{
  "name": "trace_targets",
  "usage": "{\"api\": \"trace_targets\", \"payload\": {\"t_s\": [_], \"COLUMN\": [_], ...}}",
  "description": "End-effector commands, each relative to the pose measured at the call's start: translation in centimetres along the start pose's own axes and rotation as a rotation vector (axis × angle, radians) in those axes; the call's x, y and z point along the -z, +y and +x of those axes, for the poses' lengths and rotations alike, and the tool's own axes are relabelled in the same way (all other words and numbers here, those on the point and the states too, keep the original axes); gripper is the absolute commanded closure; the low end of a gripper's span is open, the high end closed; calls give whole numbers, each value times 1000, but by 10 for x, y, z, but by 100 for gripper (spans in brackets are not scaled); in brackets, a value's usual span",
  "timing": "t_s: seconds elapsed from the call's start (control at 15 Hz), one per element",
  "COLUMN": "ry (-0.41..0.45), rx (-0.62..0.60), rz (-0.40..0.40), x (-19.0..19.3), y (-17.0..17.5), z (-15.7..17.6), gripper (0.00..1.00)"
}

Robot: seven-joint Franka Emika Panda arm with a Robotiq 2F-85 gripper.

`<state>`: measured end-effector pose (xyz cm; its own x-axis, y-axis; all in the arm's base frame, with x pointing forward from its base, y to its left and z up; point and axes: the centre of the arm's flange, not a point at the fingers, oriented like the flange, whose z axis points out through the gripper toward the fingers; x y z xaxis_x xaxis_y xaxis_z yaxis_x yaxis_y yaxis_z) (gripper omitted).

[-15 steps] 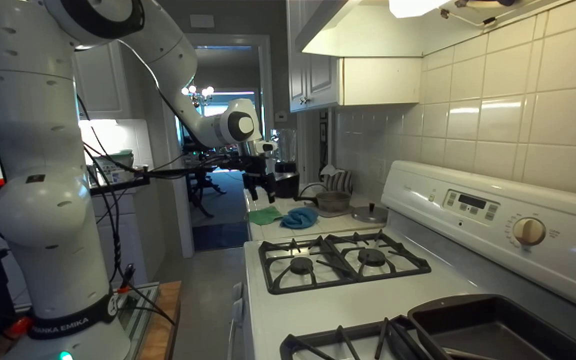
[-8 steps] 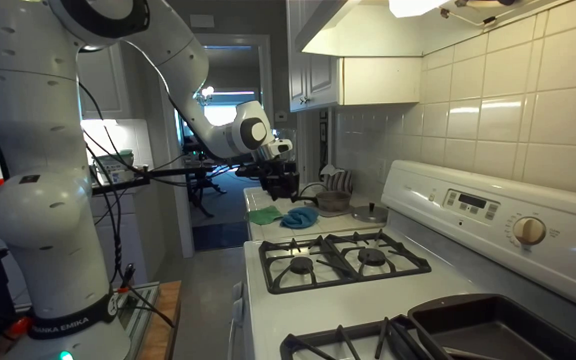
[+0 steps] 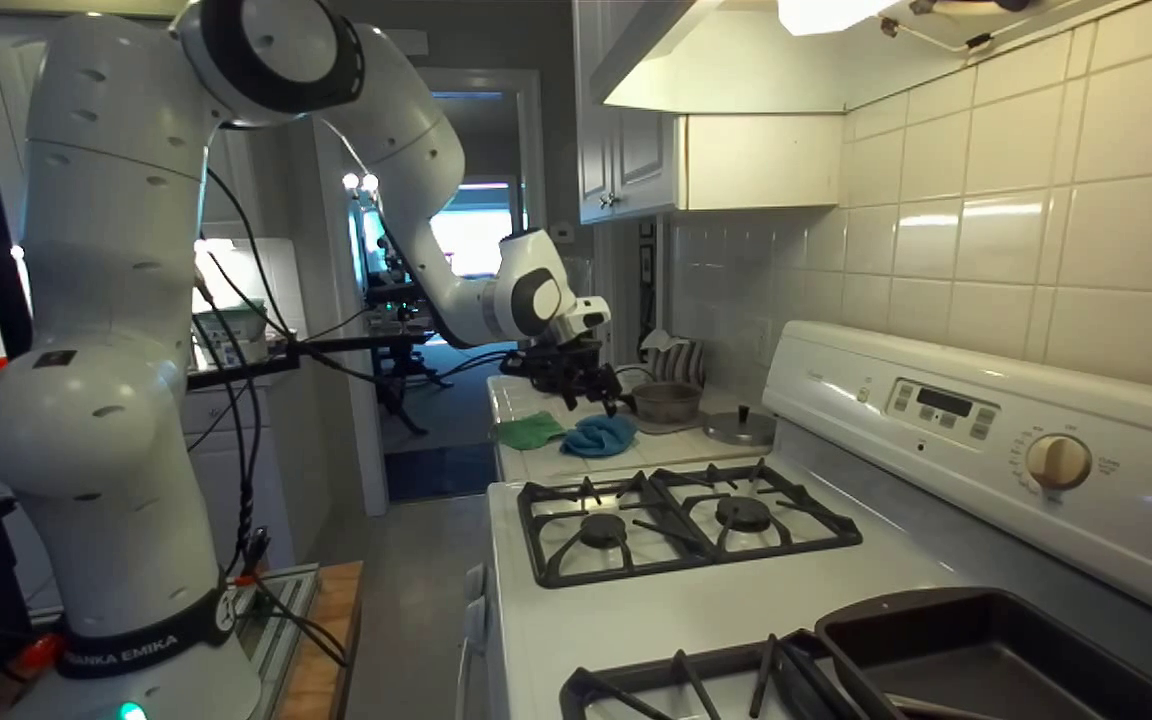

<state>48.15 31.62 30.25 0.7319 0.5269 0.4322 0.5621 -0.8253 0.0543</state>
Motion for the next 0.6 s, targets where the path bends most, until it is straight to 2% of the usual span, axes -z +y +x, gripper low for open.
{"api": "trace_targets", "payload": {"t_s": [0.0, 0.27, 0.53], "ry": [6, -38, -122], "rx": [-20, -46, -55], "rz": [53, 94, 108], "x": [-32, -55, -76], "y": [-5, -22, -37], "z": [36, 63, 79], "gripper": [0, 0, 0]}}
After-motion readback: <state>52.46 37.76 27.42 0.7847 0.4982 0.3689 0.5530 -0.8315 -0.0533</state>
